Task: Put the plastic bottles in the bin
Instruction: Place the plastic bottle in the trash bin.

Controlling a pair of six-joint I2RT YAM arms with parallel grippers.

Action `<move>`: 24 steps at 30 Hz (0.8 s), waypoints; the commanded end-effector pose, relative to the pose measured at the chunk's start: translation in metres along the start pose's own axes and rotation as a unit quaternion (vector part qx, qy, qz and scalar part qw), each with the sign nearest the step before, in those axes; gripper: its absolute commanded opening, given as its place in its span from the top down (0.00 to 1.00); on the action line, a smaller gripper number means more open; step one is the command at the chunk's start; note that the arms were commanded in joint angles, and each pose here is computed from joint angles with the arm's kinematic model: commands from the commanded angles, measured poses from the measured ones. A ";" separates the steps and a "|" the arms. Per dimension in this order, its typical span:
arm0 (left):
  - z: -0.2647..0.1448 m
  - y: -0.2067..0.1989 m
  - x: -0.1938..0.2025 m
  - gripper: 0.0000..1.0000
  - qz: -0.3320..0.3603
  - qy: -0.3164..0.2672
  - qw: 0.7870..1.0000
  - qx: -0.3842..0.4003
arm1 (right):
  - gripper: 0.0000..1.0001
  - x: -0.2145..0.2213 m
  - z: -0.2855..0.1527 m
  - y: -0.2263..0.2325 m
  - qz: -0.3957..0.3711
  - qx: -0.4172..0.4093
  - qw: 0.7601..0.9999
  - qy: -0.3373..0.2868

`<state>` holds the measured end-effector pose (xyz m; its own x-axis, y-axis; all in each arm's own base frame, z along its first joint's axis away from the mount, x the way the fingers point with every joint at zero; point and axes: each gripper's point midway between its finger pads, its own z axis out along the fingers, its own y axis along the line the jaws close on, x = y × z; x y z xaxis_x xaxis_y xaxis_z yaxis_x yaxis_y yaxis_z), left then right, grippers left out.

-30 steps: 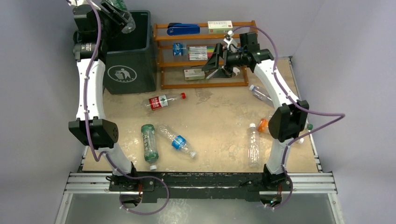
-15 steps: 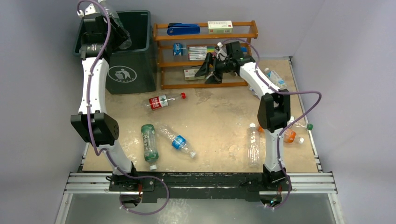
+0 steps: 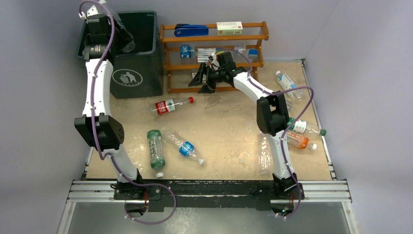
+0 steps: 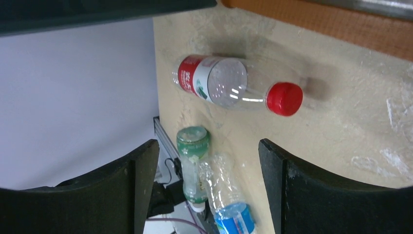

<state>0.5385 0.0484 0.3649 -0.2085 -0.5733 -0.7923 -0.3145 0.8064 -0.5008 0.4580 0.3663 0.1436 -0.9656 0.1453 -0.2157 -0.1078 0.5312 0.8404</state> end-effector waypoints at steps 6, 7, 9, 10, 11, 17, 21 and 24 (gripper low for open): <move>0.006 0.006 -0.016 0.43 -0.032 -0.012 0.999 -0.015 | 0.24 -0.032 0.027 -0.007 0.016 0.009 0.998 -0.053; 0.009 0.008 -0.015 0.37 -0.033 -0.009 0.999 -0.017 | 0.24 -0.033 0.029 -0.010 0.019 0.010 0.998 -0.054; 0.011 0.009 -0.014 0.27 -0.036 -0.003 0.999 -0.021 | 0.24 -0.033 0.033 -0.016 0.024 0.013 0.998 -0.052; 0.011 0.009 -0.014 0.25 -0.037 0.000 0.999 -0.022 | 0.24 -0.033 0.034 -0.018 0.024 0.016 0.998 -0.053; 0.010 0.008 -0.015 0.25 -0.037 0.001 0.999 -0.021 | 0.24 -0.032 0.035 -0.020 0.025 0.018 0.998 -0.052; -0.013 -0.006 -0.033 0.21 -0.045 -0.017 0.999 -0.001 | 0.24 -0.031 0.042 -0.030 0.026 0.024 0.998 -0.048; -0.033 -0.015 -0.042 0.19 -0.057 -0.028 0.998 0.013 | 0.25 -0.028 0.045 -0.039 0.027 0.034 0.998 -0.048; -0.050 -0.026 -0.047 0.19 -0.075 -0.029 0.996 0.035 | 0.26 -0.025 0.047 -0.047 0.027 0.045 0.997 -0.050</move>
<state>0.5436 0.0562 0.3608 -0.2154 -0.6534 -0.7257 -0.3727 0.7419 -0.5574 0.4967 0.3879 0.1404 -0.9260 0.2143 -0.3108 -0.1613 0.5199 0.8389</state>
